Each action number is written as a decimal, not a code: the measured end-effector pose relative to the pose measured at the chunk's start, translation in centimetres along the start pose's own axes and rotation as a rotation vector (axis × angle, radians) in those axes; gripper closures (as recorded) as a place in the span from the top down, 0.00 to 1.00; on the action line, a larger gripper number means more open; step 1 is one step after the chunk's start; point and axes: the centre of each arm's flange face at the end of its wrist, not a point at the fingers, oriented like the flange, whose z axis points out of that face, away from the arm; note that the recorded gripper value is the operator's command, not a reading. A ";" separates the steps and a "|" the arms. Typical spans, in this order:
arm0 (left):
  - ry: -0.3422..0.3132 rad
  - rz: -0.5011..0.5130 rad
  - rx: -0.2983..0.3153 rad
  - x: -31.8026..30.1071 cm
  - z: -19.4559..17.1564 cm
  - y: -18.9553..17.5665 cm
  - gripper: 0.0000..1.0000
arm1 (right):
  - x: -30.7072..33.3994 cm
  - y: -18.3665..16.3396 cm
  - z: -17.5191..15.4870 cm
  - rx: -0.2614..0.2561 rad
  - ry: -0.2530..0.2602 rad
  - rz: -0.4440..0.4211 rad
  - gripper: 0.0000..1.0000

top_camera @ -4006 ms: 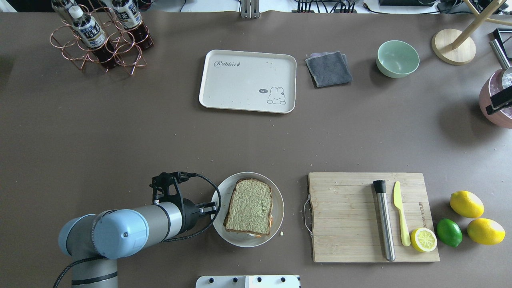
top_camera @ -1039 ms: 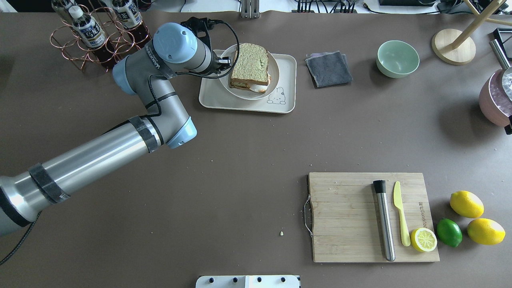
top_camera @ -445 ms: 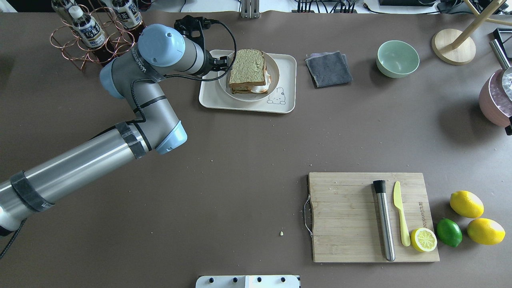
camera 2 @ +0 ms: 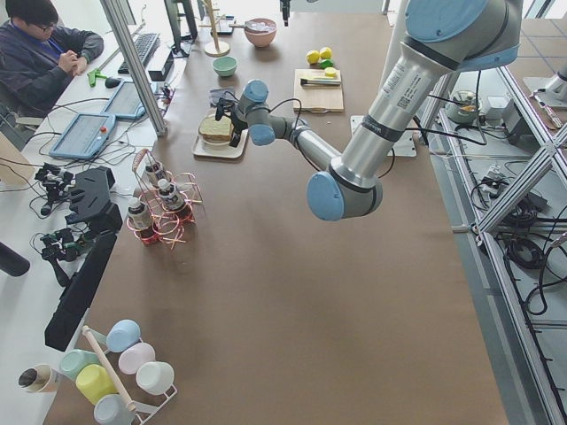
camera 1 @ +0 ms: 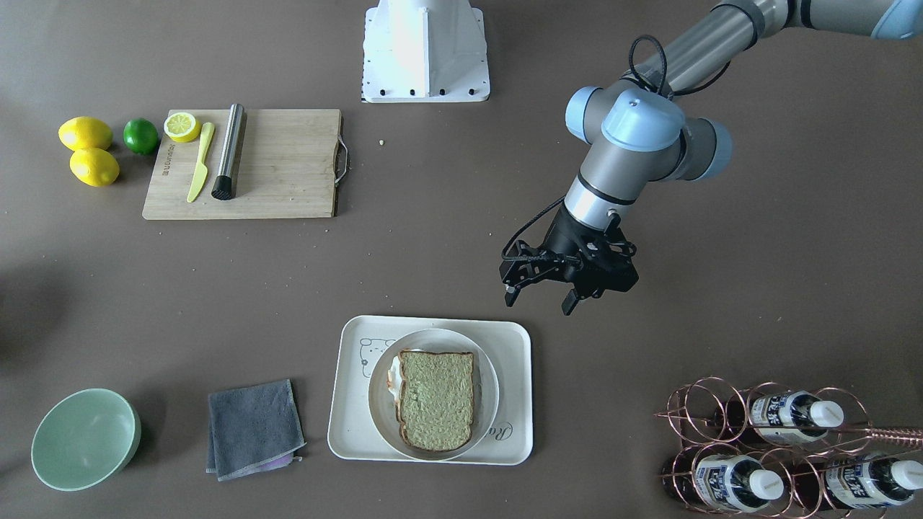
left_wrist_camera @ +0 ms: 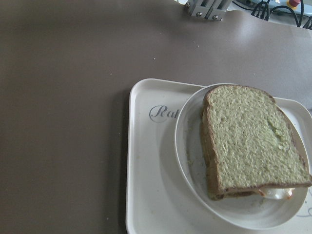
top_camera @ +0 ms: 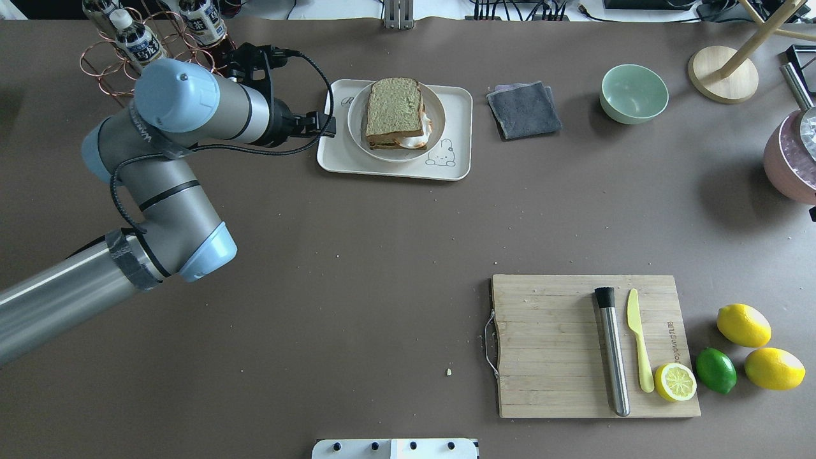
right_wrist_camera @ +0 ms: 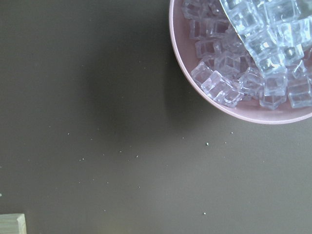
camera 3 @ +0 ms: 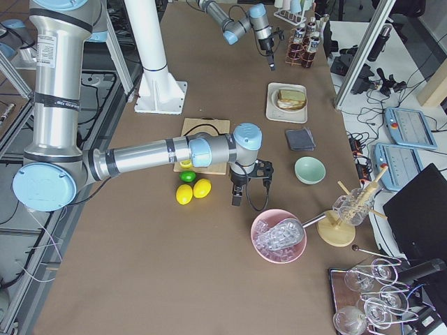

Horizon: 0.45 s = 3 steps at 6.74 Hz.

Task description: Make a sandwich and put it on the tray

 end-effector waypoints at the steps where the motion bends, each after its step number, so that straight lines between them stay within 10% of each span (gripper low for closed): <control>1: -0.010 0.003 -0.027 -3.1 -4.4 1.8 0.97 | 0.6 0.1 -0.2 0.005 0.001 0.011 1.00; 3: -0.088 0.089 -0.074 -12.4 -12.9 2.4 0.97 | 2.4 0.1 -1.4 0.031 0.004 0.035 1.00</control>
